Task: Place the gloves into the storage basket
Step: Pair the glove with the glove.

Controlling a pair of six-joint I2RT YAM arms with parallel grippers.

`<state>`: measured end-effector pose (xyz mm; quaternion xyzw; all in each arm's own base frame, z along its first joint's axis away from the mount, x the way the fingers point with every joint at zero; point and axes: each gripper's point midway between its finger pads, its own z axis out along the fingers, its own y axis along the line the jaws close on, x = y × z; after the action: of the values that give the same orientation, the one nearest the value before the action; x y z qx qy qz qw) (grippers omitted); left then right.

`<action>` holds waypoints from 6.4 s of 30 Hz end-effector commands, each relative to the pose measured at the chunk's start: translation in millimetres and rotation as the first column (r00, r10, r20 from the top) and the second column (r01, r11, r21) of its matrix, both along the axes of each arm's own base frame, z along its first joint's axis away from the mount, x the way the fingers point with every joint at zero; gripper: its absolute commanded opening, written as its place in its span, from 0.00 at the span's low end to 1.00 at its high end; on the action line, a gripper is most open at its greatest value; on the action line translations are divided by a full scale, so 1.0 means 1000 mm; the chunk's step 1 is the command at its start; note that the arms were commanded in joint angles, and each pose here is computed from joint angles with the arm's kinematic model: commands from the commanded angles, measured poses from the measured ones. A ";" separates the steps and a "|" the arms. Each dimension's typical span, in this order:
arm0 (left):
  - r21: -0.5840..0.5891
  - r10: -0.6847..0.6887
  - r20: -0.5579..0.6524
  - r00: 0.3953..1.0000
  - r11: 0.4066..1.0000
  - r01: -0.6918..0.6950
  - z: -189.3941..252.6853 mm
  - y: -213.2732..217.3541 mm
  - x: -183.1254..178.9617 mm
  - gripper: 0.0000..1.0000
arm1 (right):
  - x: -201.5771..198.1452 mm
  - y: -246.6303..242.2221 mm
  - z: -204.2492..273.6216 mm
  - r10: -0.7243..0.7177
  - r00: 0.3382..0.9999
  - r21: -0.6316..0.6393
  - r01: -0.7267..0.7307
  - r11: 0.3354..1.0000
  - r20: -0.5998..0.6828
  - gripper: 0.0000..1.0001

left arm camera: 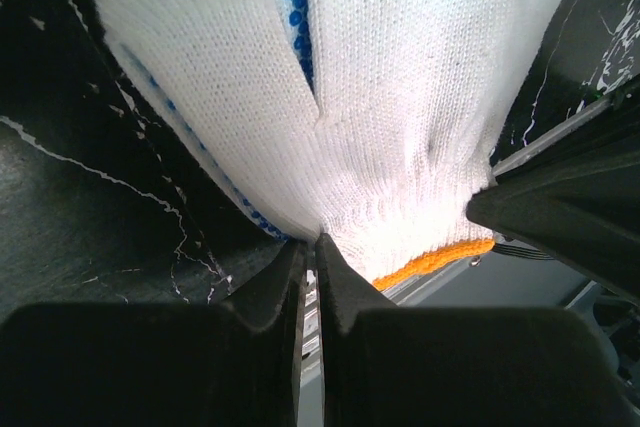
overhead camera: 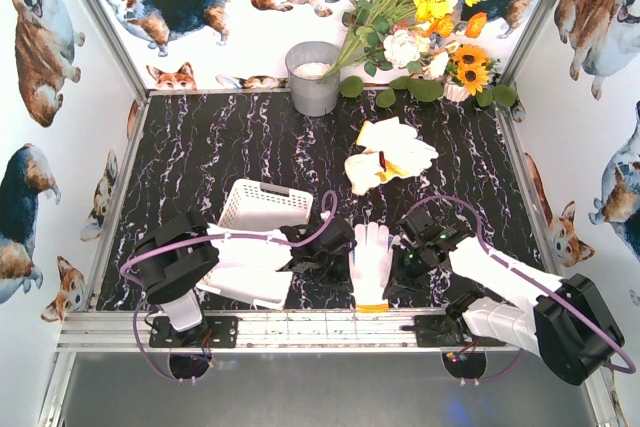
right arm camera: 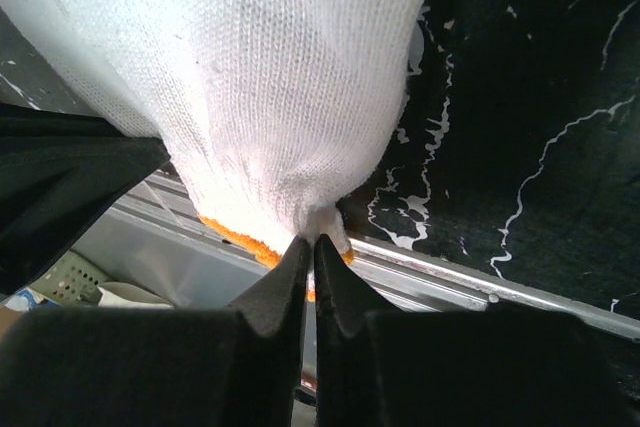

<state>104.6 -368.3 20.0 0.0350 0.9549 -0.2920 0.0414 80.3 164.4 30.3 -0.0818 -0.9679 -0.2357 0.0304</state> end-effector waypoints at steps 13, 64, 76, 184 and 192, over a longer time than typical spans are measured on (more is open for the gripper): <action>0.032 0.022 0.130 0.991 0.999 -0.027 0.029 0.013 0.016 0.31 | 0.021 -0.010 0.013 -0.019 0.991 -0.076 0.029 0.997 0.132 0.32; -0.037 0.021 0.237 0.971 0.999 -0.012 0.001 -0.018 0.172 0.25 | 0.158 -0.041 -0.014 -0.227 0.957 0.037 0.223 0.974 0.180 0.20; -0.051 0.022 0.267 0.963 0.999 -0.008 0.007 -0.022 0.178 0.11 | 0.154 -0.040 0.005 -0.222 0.953 0.055 0.215 0.975 0.204 0.07; -0.029 -0.106 0.451 0.886 0.991 0.133 0.016 -0.029 0.178 0.00 | 0.071 -0.021 -0.018 -0.156 0.987 0.049 0.154 0.987 0.041 0.08; -0.010 -0.071 0.469 0.881 0.996 0.086 0.021 -0.018 0.180 0.00 | 0.065 -0.027 -0.029 -0.168 0.986 0.002 0.168 0.986 0.012 0.01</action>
<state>279.6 -389.8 27.4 0.1526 0.9136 -0.2948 0.2348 145.4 148.1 14.3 -0.1585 -0.9484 -0.2744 0.0136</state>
